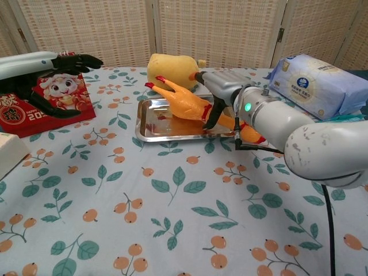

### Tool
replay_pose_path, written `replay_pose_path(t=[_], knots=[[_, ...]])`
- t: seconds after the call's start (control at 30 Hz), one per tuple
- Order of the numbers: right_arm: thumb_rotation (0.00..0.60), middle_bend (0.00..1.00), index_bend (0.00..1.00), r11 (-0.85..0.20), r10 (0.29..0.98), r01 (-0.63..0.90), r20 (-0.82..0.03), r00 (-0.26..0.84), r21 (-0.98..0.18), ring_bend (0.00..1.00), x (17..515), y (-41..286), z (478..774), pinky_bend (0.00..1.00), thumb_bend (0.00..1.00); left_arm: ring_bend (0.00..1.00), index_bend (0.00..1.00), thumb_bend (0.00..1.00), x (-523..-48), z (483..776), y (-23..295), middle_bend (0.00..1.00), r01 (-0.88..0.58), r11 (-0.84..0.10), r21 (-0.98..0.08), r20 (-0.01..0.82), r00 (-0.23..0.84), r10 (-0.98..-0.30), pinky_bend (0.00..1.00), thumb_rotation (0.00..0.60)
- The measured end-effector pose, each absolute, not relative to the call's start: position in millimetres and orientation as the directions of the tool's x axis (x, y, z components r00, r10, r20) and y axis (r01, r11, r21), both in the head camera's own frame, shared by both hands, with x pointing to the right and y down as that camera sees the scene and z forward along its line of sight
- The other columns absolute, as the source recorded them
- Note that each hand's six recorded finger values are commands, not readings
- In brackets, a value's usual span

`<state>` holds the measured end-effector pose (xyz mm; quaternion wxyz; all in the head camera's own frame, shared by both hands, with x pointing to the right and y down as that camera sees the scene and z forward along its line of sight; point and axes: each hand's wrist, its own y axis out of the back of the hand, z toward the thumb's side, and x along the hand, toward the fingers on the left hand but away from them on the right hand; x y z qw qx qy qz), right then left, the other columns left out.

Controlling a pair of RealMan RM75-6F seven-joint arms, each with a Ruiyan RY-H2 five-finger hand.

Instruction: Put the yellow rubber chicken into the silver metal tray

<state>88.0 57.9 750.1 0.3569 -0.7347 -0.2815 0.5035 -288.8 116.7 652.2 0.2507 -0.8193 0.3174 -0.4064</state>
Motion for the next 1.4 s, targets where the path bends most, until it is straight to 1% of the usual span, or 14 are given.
replay_pose_path(t=[0.17, 0.3, 0.4, 0.47, 0.57, 0.63, 0.73, 0.77, 0.87, 0.97, 1.07, 1.23, 1.3, 1.4], knots=[[0.600, 0.00, 0.00, -0.636, 0.736, 0.140, -0.542, 0.406, -0.759, 0.00, 92, 63, 715, 0.00, 0.00, 0.00, 0.00, 0.29, -289, 645, 120, 0.00, -0.310, -0.666, -0.679, 0.500, 0.469, -0.728, 0.02, 0.600], [0.600, 0.00, 0.00, -0.633, 0.738, 0.185, -0.513, 0.438, -0.752, 0.00, 114, 69, 680, 0.00, 0.00, 0.00, 0.00, 0.30, -297, 636, 125, 0.00, -0.286, -0.648, -0.706, 0.491, 0.463, -0.738, 0.02, 0.600], [0.600, 0.00, 0.00, -0.575, 0.775, 0.170, -0.468, 0.424, -0.800, 0.00, 147, 73, 655, 0.00, 0.00, 0.00, 0.00, 0.33, -311, 628, 130, 0.00, -0.253, -0.618, -0.744, 0.482, 0.437, -0.760, 0.02, 0.600], [0.600, 0.00, 0.00, -0.515, 0.813, 0.153, -0.424, 0.400, -0.844, 0.00, 169, 79, 644, 0.00, 0.00, 0.00, 0.00, 0.35, -325, 620, 136, 0.00, -0.237, -0.586, -0.775, 0.470, 0.404, -0.785, 0.02, 0.600], [0.600, 0.00, 0.00, -0.409, 0.868, 0.113, -0.348, 0.353, -0.906, 0.00, 204, 92, 629, 0.00, 0.00, 0.00, 0.00, 0.38, -349, 608, 146, 0.00, -0.251, -0.530, -0.810, 0.438, 0.341, -0.831, 0.01, 0.600], [0.600, 0.00, 0.00, -0.343, 0.900, 0.067, -0.307, 0.310, -0.937, 0.00, 235, 108, 619, 0.00, 0.00, 0.00, 0.00, 0.38, -367, 600, 154, 0.00, -0.258, -0.486, -0.835, 0.411, 0.296, -0.862, 0.01, 0.600], [0.600, 0.00, 0.00, -0.296, 0.925, -0.002, -0.287, 0.251, -0.955, 0.00, 282, 143, 606, 0.00, 0.00, 0.00, 0.00, 0.38, -403, 587, 173, 0.00, -0.237, -0.407, -0.882, 0.366, 0.198, -0.909, 0.01, 0.600], [0.600, 0.00, 0.00, -0.292, 0.928, -0.020, -0.288, 0.235, -0.956, 0.00, 296, 154, 602, 0.00, 0.00, 0.00, 0.00, 0.38, -418, 582, 185, 0.00, -0.230, -0.383, -0.895, 0.354, 0.156, -0.922, 0.01, 0.600], [0.600, 0.00, 0.00, -0.288, 0.939, -0.057, -0.293, 0.179, -0.956, 0.00, 335, 189, 586, 0.00, 0.00, 0.00, 0.00, 0.38, -448, 570, 218, 0.00, -0.227, -0.353, -0.908, 0.346, 0.072, -0.935, 0.00, 0.600], [0.600, 0.00, 0.00, -0.276, 0.951, -0.045, -0.280, 0.130, -0.960, 0.00, 364, 213, 570, 0.00, 0.00, 0.00, 0.00, 0.38, -468, 557, 241, 0.00, -0.243, -0.320, -0.916, 0.323, 0.028, -0.946, 0.00, 0.600], [0.600, 0.00, 0.00, -0.273, 0.957, -0.017, -0.274, 0.095, -0.962, 0.00, 388, 226, 558, 0.00, 0.00, 0.00, 0.00, 0.38, -470, 552, 248, 0.00, -0.238, -0.309, -0.921, 0.310, 0.033, -0.950, 0.00, 0.600], [0.600, 0.00, 0.00, -0.289, 0.955, -0.025, -0.290, 0.069, -0.957, 0.00, 415, 235, 545, 0.00, 0.00, 0.00, 0.00, 0.39, -472, 543, 262, 0.00, -0.143, -0.306, -0.941, 0.304, 0.035, -0.952, 0.00, 0.600], [0.600, 0.00, 0.00, -0.297, 0.953, -0.021, -0.298, 0.061, -0.955, 0.00, 418, 234, 544, 0.00, 0.00, 0.00, 0.00, 0.39, -472, 544, 266, 0.00, -0.123, -0.332, -0.935, 0.330, 0.036, -0.943, 0.00, 0.600], [0.600, 0.00, 0.00, -0.323, 0.944, -0.037, -0.324, 0.057, -0.946, 0.00, 424, 232, 542, 0.00, 0.00, 0.00, 0.00, 0.39, -469, 550, 271, 0.00, -0.105, -0.394, -0.913, 0.392, 0.038, -0.919, 0.00, 0.600]])
